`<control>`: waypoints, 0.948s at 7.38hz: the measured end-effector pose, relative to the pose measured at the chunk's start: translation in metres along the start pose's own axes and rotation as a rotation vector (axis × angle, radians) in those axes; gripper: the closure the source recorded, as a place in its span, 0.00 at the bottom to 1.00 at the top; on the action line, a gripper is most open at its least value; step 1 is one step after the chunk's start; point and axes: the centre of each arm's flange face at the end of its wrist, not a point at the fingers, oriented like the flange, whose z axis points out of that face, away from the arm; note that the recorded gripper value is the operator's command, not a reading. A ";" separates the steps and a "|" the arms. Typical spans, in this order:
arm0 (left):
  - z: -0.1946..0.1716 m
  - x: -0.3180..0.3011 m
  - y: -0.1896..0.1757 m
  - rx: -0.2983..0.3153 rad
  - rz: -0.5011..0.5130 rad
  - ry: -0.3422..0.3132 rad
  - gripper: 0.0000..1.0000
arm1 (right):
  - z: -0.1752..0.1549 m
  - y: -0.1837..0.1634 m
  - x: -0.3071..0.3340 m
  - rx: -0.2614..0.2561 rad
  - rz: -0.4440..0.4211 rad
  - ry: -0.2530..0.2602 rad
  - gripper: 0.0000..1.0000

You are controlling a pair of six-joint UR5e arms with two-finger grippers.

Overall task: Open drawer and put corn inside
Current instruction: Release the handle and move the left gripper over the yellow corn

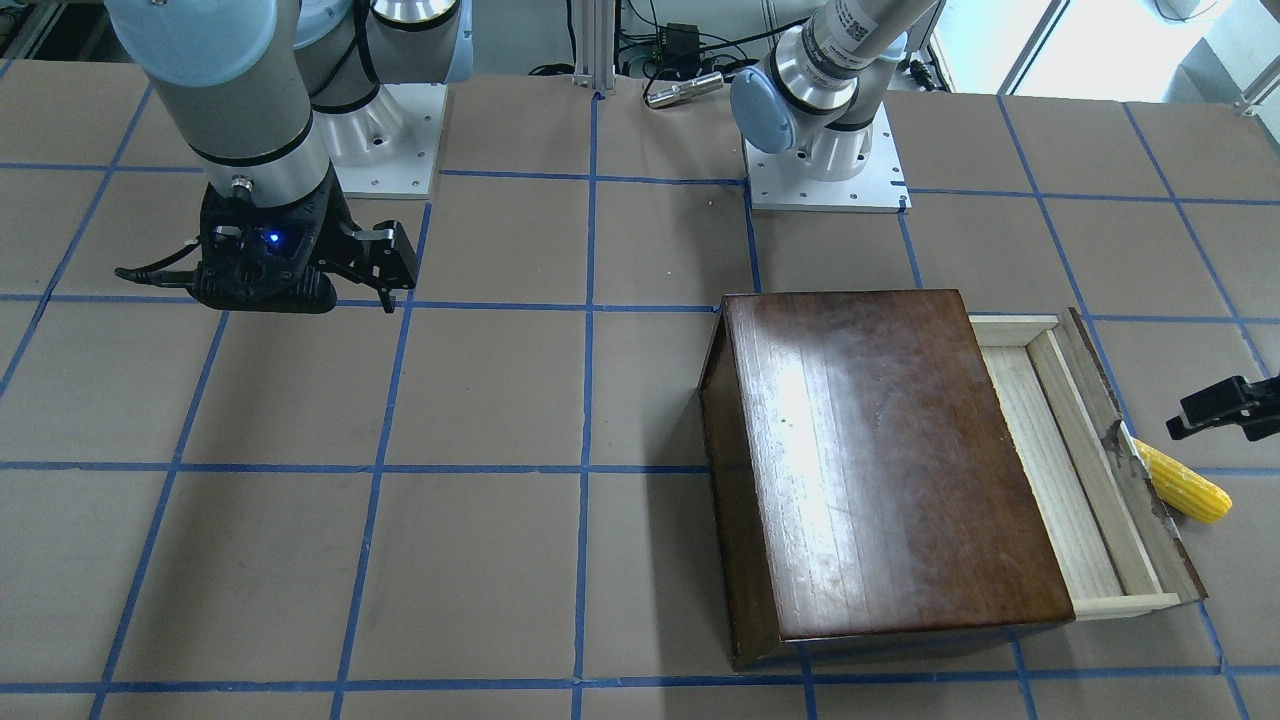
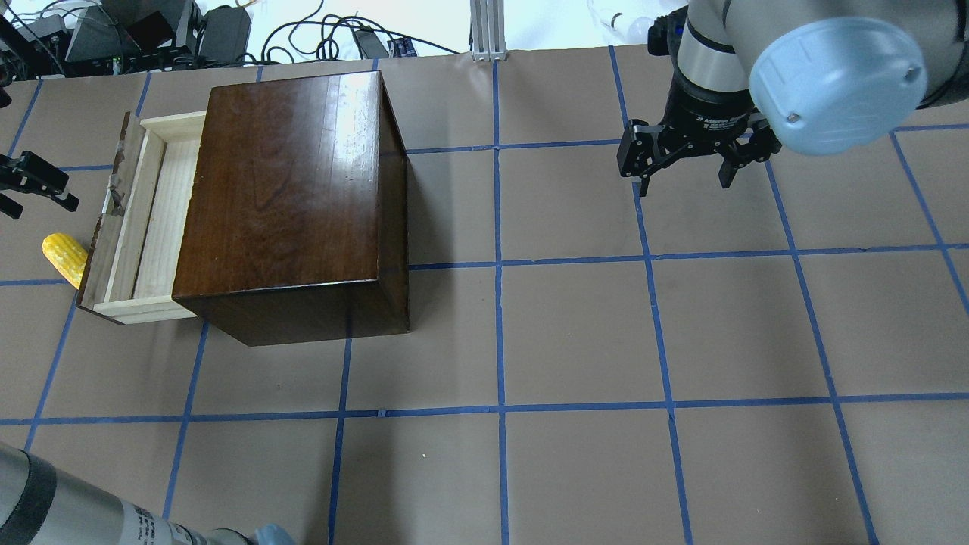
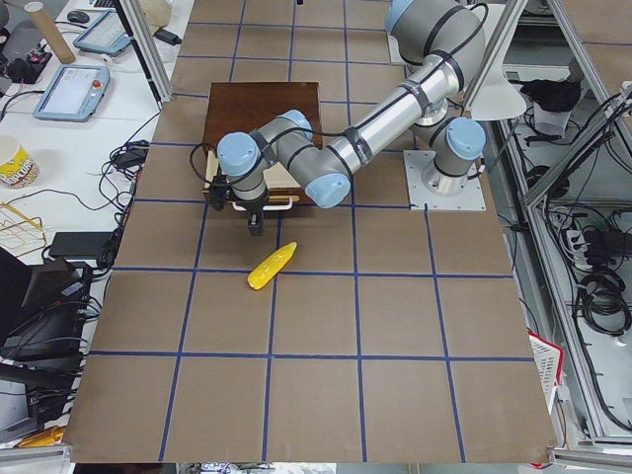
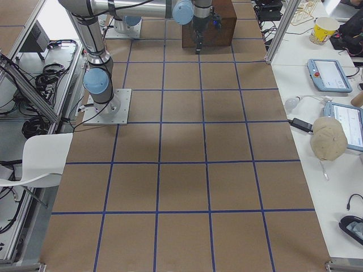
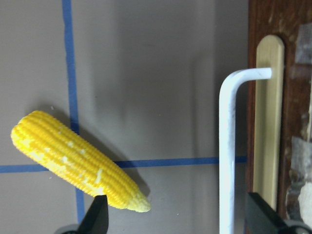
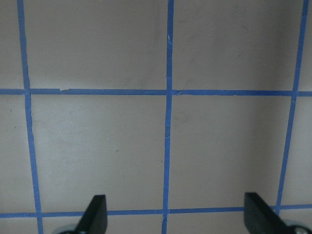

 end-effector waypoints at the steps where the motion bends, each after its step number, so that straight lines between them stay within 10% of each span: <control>1: -0.002 -0.025 0.009 0.003 -0.040 -0.008 0.00 | 0.000 0.000 0.000 0.000 0.000 0.000 0.00; 7: 0.072 -0.092 0.007 0.006 -0.054 0.002 0.00 | 0.000 0.000 0.000 0.002 0.000 0.001 0.00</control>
